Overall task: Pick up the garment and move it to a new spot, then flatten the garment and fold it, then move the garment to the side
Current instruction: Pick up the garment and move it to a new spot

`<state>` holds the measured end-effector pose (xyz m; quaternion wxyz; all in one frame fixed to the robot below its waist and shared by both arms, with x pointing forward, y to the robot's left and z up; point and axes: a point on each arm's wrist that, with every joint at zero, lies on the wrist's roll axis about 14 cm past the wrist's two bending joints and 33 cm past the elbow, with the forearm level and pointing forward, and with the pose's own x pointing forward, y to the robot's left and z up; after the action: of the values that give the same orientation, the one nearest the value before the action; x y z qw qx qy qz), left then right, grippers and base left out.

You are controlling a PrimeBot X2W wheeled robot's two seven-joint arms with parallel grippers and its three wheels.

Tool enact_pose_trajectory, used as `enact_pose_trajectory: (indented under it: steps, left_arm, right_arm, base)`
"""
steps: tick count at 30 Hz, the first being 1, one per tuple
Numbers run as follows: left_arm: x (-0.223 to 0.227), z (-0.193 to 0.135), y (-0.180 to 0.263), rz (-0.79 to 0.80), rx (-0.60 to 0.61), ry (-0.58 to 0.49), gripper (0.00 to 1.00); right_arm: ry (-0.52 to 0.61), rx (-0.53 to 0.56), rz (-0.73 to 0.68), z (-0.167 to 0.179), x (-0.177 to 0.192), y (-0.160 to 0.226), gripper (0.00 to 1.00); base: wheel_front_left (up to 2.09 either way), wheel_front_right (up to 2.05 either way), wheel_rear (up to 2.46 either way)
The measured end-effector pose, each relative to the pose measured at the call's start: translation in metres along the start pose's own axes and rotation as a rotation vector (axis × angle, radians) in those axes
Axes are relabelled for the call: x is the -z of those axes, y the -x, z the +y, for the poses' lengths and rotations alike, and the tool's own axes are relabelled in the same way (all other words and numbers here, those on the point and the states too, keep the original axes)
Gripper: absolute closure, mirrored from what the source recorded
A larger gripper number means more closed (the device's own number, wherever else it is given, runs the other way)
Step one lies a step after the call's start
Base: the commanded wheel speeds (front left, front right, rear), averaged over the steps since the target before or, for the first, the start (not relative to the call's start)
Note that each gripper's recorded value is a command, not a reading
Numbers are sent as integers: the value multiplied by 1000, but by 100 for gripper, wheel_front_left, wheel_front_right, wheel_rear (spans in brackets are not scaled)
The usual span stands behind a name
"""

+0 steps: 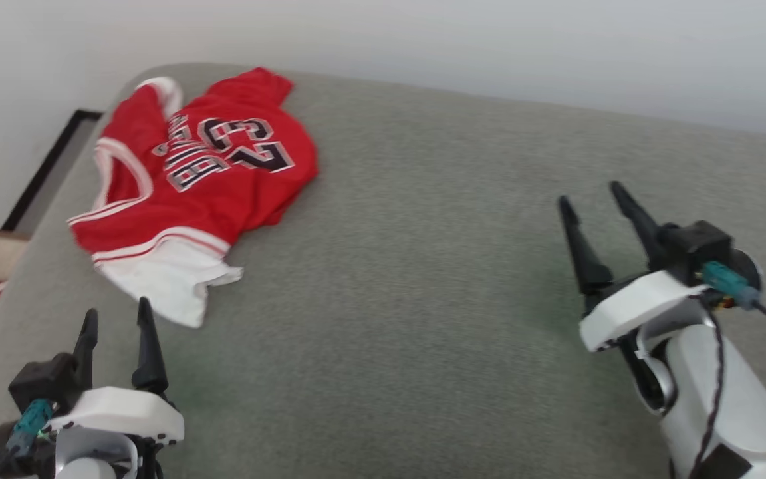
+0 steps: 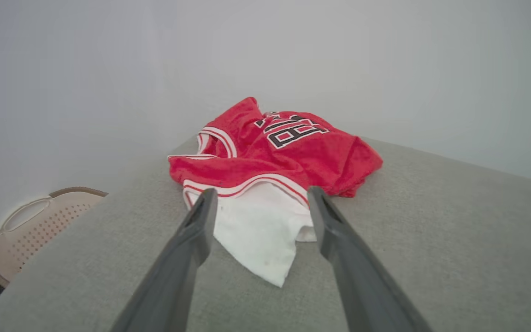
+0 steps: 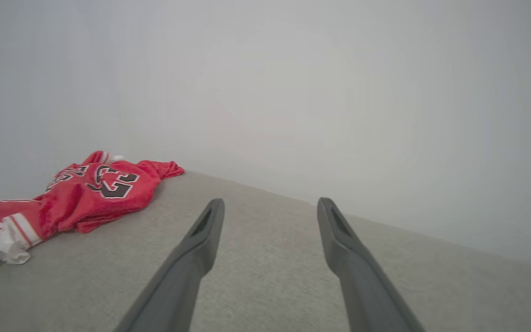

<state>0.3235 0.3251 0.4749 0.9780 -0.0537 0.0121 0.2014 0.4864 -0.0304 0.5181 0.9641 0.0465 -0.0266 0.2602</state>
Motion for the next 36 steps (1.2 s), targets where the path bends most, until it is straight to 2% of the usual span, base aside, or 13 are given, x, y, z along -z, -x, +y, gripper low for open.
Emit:
enact_pose_trajectory:
  steps: [11, 16, 21, 24, 30, 36]
  left_arm:
    - [1, 69, 55, -1, -232, -33, 0]
    - [5, 75, 62, 11, -273, -8, 0]
    - [4, 66, 52, 7, -243, 0, 0]
    - [-5, 44, 29, -16, -151, -31, 0]
    - [-52, 15, -51, -120, 34, -185, 0]
    - [-52, -9, -134, -48, 149, -241, 0]
  right_arm:
    - [-17, -305, 24, 111, 21, -38, 0]
    - [-33, -354, 38, 128, 29, -44, 0]
    - [-42, -340, 41, 121, 31, -45, 0]
    - [-43, -309, 40, 108, 32, -44, 0]
    - [-51, -214, 46, 68, 38, -40, 0]
    - [-73, -89, 64, 22, 53, -29, 0]
  base:
    - [0, 0, 0]
    - [0, 0, 0]
    - [0, 0, 0]
    - [0, 0, 0]
    - [0, 0, 0]
    - [0, 0, 0]
